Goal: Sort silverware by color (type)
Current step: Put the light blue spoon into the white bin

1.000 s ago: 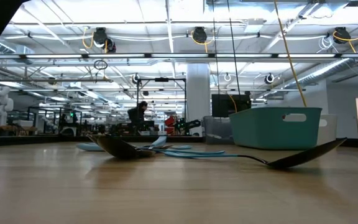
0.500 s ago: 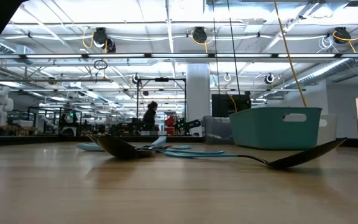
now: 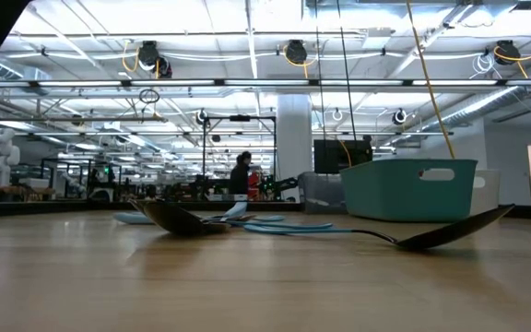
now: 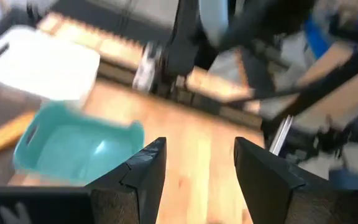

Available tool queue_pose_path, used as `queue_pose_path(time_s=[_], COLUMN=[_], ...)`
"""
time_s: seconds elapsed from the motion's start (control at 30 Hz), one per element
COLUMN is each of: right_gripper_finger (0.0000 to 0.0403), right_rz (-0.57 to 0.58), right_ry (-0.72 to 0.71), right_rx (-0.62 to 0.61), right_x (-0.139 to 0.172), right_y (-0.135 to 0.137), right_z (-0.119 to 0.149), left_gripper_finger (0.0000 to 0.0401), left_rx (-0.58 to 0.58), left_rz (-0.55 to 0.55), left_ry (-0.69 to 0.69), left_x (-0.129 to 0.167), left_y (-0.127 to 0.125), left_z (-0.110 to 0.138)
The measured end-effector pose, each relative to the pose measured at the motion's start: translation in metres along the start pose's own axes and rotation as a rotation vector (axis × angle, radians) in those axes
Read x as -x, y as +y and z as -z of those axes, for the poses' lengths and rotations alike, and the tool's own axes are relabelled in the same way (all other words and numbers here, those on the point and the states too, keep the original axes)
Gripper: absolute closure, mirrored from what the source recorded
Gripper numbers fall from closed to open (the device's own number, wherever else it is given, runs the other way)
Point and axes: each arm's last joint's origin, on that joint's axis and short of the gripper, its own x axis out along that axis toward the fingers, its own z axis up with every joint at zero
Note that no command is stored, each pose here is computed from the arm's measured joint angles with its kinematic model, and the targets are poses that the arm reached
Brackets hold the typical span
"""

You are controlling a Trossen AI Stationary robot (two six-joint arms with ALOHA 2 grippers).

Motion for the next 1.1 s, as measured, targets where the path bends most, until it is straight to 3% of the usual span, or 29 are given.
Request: queue_pose_path(time_s=[0.2, 0.43, 0.73, 0.97, 1.1], right_gripper_finger=[0.0349, 0.0349, 0.0349, 0.0349, 0.0349], right_rz=[0.160, 0.313, 0.449, 0.591, 0.644], right_ry=[0.131, 0.240, 0.344, 0.417, 0.410], right_rx=[-0.098, -0.198, -0.211, -0.270, -0.235], right_x=[-0.003, -0.014, -0.036, -0.041, -0.040], right_y=[-0.012, -0.015, -0.014, -0.035, -0.052], right_z=[0.018, 0.036, 0.052, 0.047, 0.037], left_gripper_finger=[0.0213, 0.0213, 0.0213, 0.0213, 0.0213], left_rx=[-0.032, -0.045, -0.060, -0.080, -0.085], left_rz=[-0.031, -0.055, -0.072, -0.079, -0.081], left_ry=[0.108, 0.129, 0.127, 0.148, 0.154], left_x=[0.009, 0.011, 0.011, 0.011, 0.008], left_y=[0.001, 0.001, 0.002, 0.002, 0.003], left_z=[0.010, 0.012, 0.012, 0.014, 0.015])
